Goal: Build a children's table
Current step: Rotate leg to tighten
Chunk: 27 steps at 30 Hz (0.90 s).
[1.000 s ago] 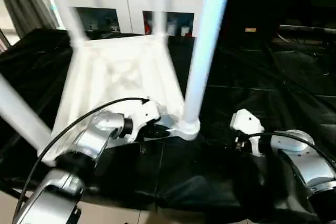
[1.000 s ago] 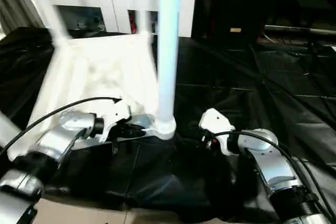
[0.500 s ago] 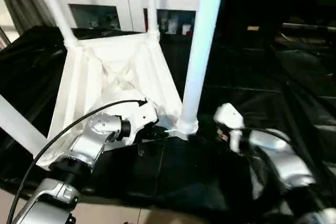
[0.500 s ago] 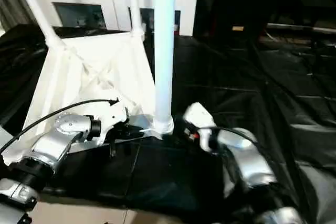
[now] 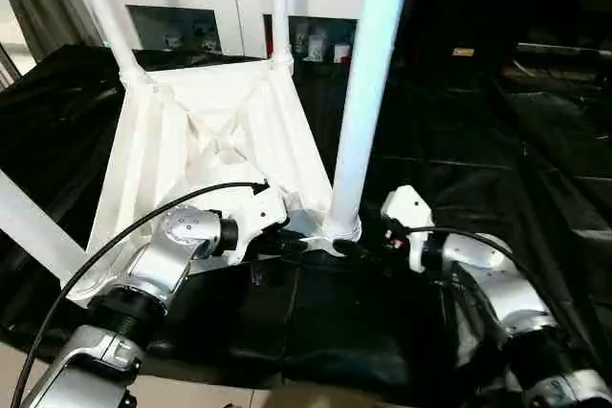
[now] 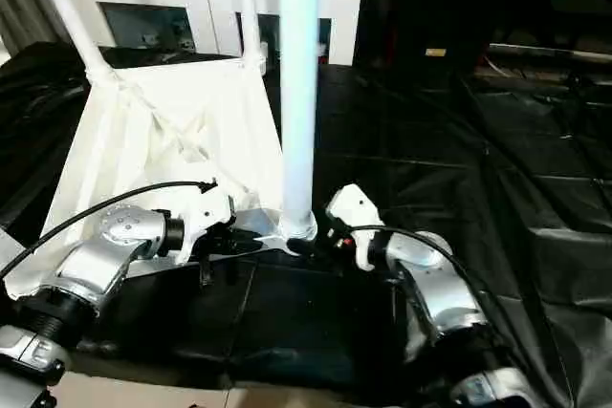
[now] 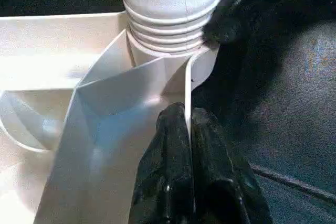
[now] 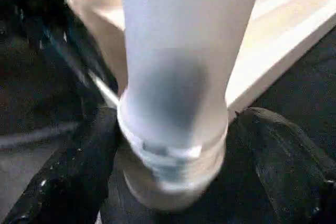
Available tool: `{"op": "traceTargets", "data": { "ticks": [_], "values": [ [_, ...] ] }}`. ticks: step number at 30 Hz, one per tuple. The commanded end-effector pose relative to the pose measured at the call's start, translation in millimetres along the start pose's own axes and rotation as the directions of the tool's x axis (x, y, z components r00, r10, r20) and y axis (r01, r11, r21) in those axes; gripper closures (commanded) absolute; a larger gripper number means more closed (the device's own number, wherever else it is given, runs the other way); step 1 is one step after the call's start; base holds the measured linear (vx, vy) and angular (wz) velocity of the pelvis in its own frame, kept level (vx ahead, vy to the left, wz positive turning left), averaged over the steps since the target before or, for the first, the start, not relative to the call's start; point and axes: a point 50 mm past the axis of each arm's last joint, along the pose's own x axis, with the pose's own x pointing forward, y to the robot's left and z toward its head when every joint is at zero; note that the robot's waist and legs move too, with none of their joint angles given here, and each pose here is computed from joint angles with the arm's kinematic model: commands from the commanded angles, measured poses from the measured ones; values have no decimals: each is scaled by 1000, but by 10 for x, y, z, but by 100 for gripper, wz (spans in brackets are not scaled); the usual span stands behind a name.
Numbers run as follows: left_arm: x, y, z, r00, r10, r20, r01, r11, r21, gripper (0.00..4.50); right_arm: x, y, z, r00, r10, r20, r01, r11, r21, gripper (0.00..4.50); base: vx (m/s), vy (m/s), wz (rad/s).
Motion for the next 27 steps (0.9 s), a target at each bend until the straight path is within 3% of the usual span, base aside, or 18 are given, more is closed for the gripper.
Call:
{"op": "traceTargets", "data": {
  "ticks": [1, 10, 11, 19, 20, 27],
  "values": [
    [-6, -65, -162, 998, -27, -55, 24, 999, -45, 450, -10, -41, 50, 1000, -1, 29, 1, 1000, 4, 61, 0, 0, 0],
    [-12, -54, -174, 998, -24, -65, 21, 999, -45, 450, -2, -29, 16, 999, 27, 29, -27, 1000, 14, 61, 0, 0, 0],
    [-14, -51, -173, 998, -23, -65, 20, 999, -46, 450, 1, -32, 15, 999, 27, 31, -27, 999, 18, 88, 0, 0, 0],
    [-16, -60, -188, 997, -31, -76, 27, 999, -46, 450, 25, -20, 13, 998, 40, 57, -42, 998, 41, 139, 0, 0, 0],
    [-13, -62, -186, 997, -32, -76, 29, 999, -46, 450, 26, -11, 5, 997, 45, 58, -48, 998, 46, 164, 0, 0, 0],
    [-5, -76, -183, 996, -35, -77, 31, 998, -47, 450, 25, 13, -28, 997, 48, 63, -51, 997, 49, 179, 0, 0, 0]
  ]
}}
